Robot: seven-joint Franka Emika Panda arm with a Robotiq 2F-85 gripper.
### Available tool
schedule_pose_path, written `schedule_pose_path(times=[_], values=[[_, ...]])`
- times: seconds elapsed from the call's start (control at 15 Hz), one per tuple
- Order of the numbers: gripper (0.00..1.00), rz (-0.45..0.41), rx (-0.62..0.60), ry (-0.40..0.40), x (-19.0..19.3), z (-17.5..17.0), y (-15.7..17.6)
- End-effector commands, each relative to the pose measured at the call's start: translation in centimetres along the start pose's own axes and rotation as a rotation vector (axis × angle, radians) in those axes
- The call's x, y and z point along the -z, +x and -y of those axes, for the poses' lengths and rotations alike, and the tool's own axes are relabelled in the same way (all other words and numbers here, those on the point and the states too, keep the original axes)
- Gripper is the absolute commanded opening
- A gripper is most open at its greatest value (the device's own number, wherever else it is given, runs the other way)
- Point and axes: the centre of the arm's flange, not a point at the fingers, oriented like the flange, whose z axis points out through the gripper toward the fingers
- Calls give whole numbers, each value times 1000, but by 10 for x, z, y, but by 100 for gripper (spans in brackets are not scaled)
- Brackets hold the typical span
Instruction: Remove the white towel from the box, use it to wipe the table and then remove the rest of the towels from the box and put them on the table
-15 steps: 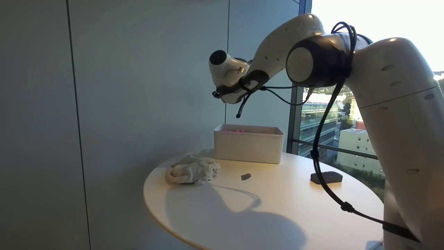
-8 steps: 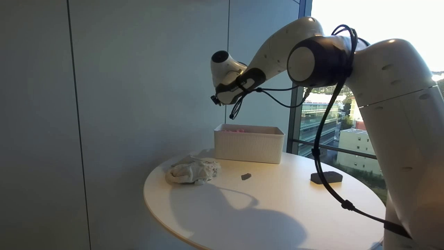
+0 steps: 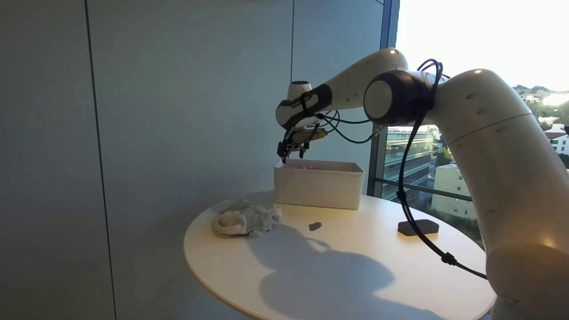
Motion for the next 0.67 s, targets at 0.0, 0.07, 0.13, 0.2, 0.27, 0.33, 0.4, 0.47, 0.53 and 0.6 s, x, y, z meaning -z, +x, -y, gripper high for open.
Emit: schedule_pose_path(times=[0.0, 0.07, 0.13, 0.2, 0.27, 0.33, 0.4, 0.47, 0.53, 0.6], values=[[100, 148, -44, 40, -25, -27, 42], [100, 174, -67, 33, -35, -31, 43], [100, 204, -68, 42, -43, -36, 44], [100, 232, -53, 57, -53, -41, 44], [100, 247, -56, 57, -65, -44, 46], [100, 266, -45, 64, -76, -46, 48], [100, 275, -52, 56, -88, -48, 49], [100, 281, -61, 44, -98, -49, 50], [100, 286, -58, 28, -111, -51, 51], [100, 286, -58, 23, -120, -51, 52]])
